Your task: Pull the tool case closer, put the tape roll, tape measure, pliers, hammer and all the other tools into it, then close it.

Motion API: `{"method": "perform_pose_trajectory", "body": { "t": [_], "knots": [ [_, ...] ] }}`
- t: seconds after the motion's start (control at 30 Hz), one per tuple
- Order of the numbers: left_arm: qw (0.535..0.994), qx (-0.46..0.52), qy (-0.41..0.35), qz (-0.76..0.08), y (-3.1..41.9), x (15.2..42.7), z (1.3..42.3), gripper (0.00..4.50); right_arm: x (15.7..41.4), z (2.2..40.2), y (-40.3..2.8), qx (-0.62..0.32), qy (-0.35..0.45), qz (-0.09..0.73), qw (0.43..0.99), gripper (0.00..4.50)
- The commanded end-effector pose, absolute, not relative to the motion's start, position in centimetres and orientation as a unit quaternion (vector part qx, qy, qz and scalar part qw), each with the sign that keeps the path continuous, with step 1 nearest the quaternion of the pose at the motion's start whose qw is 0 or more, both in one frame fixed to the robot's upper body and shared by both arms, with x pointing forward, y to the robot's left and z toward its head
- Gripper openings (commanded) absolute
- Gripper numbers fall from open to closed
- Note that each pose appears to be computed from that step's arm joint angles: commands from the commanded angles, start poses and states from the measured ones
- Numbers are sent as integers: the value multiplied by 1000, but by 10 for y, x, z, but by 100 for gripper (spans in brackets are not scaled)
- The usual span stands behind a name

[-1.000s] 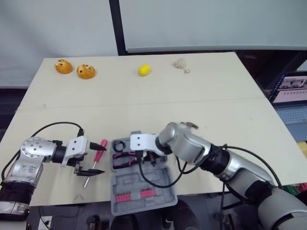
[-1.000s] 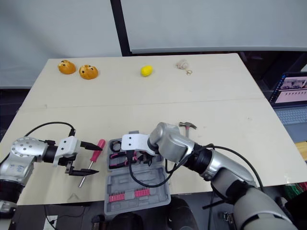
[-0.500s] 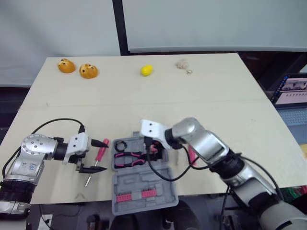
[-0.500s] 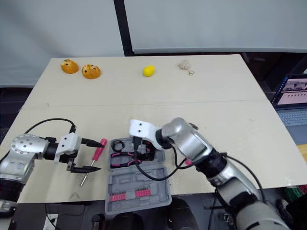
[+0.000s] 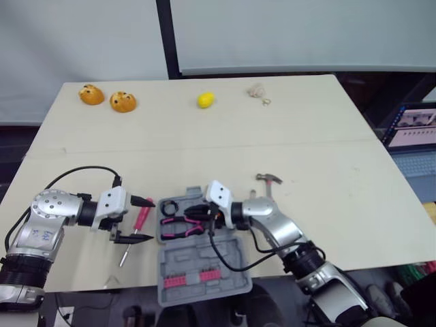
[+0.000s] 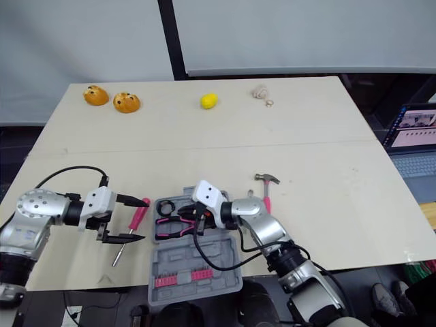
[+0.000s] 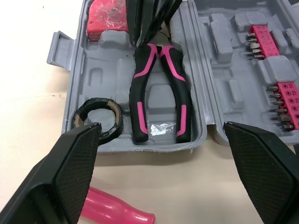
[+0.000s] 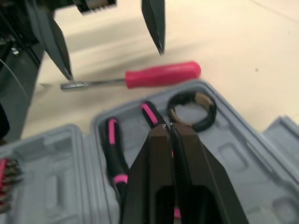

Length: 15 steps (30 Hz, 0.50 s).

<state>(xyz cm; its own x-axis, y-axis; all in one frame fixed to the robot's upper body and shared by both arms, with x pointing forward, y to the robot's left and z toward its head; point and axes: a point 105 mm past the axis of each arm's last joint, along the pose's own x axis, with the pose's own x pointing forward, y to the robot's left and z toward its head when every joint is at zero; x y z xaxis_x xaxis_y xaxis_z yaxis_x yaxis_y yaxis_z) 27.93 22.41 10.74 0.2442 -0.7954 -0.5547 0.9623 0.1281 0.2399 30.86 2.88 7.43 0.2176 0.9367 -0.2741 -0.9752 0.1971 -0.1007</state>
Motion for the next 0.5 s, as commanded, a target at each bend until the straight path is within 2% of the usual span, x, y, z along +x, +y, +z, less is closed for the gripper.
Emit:
{"method": "perform_pose_trajectory", "body": {
  "t": [0.03,0.17,0.27,0.4,0.5],
  "knots": [
    [738,293,126,-595,222,283,118,450,310,66,28,-150,86,612,771,5],
    [738,294,125,-595,221,284,118,450,311,53,23,-163,119,604,771,5],
    [738,296,123,-594,220,286,118,450,304,16,7,-219,209,590,748,5],
    [737,298,121,-594,219,288,119,450,299,-20,-18,-291,290,557,722,5],
    [738,299,119,-593,218,290,119,450,302,-22,-21,-285,298,540,734,5]
  ]
}}
